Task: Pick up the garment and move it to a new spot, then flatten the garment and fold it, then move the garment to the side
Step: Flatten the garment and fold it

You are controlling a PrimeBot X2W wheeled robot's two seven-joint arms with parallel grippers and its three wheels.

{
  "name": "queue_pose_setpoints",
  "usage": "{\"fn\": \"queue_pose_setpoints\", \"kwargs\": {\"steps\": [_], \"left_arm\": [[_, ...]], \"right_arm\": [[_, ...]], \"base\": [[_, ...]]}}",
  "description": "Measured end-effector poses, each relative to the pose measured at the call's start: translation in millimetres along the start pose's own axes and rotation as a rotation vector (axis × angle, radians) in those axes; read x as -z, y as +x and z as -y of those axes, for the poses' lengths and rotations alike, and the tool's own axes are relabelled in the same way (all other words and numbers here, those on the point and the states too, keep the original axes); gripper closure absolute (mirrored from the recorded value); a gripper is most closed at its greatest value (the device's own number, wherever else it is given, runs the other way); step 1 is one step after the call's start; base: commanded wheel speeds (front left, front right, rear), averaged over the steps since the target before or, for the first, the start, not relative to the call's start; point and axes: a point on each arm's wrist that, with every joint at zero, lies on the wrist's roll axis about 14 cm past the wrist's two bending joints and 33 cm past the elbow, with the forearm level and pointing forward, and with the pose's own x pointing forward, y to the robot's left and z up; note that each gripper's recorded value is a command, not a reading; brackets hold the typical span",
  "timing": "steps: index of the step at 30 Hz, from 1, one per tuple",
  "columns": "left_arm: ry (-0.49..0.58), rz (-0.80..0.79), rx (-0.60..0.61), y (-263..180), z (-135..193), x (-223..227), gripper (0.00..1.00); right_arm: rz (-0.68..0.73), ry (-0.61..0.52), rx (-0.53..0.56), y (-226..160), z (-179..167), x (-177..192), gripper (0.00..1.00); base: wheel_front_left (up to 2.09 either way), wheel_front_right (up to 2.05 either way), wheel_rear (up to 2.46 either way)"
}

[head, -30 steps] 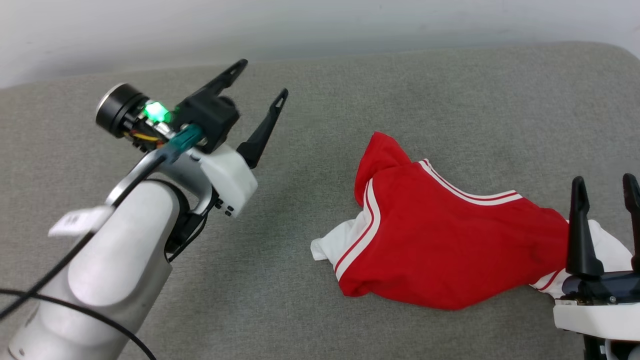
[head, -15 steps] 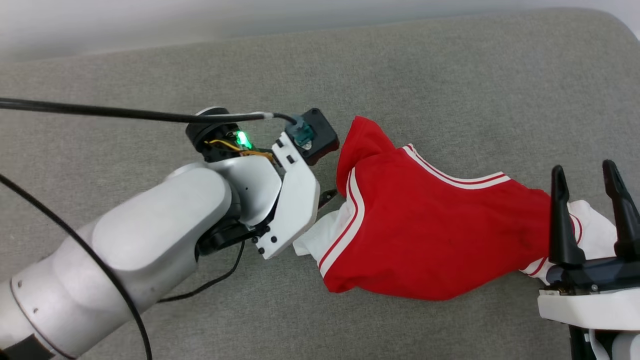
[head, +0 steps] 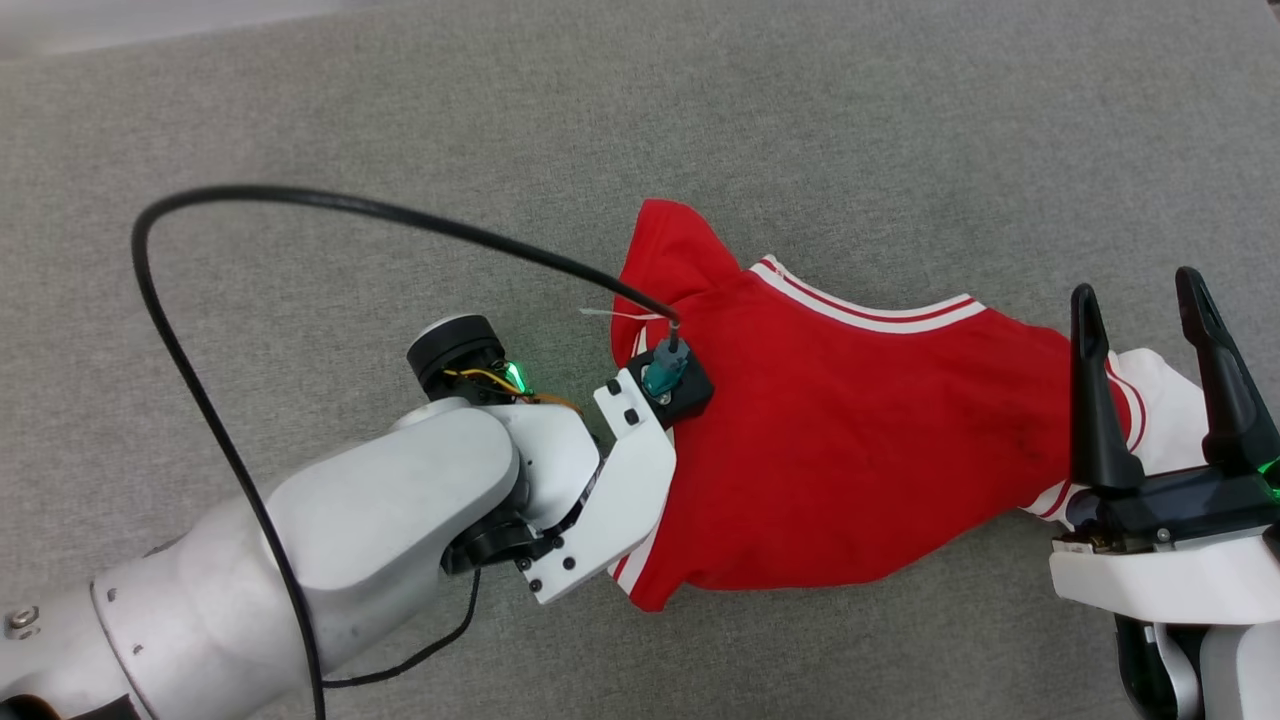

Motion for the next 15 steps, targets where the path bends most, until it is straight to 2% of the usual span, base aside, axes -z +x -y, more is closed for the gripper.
{"fn": "queue_pose_setpoints", "kwargs": {"steps": [5, 6, 7, 8, 15], "left_arm": [[0.026, -0.047, 0.007, 9.1, 0.4, 8.4, 0.00], [0.043, -0.057, -0.003, 9.4, 0.7, 9.8, 0.20], [0.048, -0.062, -0.003, 9.6, 2.7, 10.9, 0.75], [0.049, -0.061, -0.003, 8.9, 3.5, 11.0, 1.00], [0.063, 0.081, -0.048, -4.9, 3.7, -4.7, 1.00]], "right_arm": [[-0.016, -0.012, 0.009, 2.7, 3.2, 6.5, 0.00], [-0.015, -0.011, 0.009, 3.5, 2.8, 6.7, 0.00], [-0.016, -0.012, 0.008, 3.8, 2.0, 7.0, 0.00], [-0.016, -0.013, 0.007, 3.8, 1.6, 7.1, 0.00], [0.009, -0.003, -0.017, 6.5, -7.3, -0.5, 0.00]], "base": [[0.00, 0.00, 0.00], [0.00, 0.00, 0.00], [0.00, 0.00, 0.00], [0.00, 0.00, 0.00], [0.00, 0.00, 0.00]]}}
